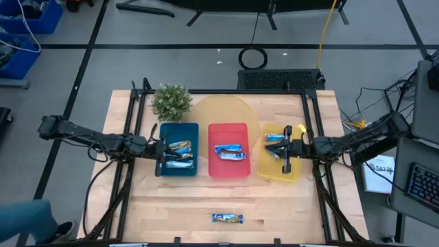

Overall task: Pick and place Granola Bars by type
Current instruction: Put the blue granola bar into the red bin

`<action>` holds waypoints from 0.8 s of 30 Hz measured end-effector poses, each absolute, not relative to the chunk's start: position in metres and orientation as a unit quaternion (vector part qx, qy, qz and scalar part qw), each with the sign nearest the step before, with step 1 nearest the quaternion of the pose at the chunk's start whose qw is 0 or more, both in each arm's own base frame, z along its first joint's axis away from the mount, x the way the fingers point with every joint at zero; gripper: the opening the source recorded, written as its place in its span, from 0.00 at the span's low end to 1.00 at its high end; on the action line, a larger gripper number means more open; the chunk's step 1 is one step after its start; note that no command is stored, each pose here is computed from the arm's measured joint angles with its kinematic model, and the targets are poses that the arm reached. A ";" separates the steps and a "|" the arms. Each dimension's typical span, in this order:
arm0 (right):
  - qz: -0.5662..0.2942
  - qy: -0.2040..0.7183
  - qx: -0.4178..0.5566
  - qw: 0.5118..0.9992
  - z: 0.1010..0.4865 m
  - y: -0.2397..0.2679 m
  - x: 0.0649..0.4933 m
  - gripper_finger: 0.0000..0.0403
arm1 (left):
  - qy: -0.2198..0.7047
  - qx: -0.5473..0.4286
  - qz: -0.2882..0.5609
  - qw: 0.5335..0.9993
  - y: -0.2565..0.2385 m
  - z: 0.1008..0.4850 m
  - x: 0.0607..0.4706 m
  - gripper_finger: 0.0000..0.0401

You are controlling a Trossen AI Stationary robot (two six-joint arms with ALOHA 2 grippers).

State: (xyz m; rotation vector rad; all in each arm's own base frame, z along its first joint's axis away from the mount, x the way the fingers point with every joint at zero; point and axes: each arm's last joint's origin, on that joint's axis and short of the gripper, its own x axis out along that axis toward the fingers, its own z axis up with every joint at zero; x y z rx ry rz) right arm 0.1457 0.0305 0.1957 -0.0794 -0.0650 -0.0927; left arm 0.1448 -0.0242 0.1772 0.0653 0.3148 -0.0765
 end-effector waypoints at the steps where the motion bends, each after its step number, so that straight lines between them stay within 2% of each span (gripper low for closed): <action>1: -0.042 -0.034 -0.044 0.998 0.199 0.032 0.147 0.00 | 0.159 0.032 -0.038 0.986 -0.024 0.177 0.145 0.07; 6: -0.022 -0.020 -0.064 0.998 0.227 0.044 0.158 0.00 | 0.161 0.033 -0.037 0.986 -0.024 0.176 0.144 0.04; 12: -0.037 0.067 -0.101 0.992 0.253 0.065 0.186 0.00 | 0.168 0.032 -0.037 0.985 -0.024 0.175 0.144 0.01; 19: -0.006 0.161 -0.141 0.977 0.263 0.110 0.232 0.00 | 0.185 0.027 -0.035 0.982 -0.024 0.172 0.143 0.07; 24: -0.005 0.196 -0.175 0.965 0.266 0.146 0.255 0.00 | 0.187 0.035 -0.037 0.981 -0.024 0.172 0.143 0.08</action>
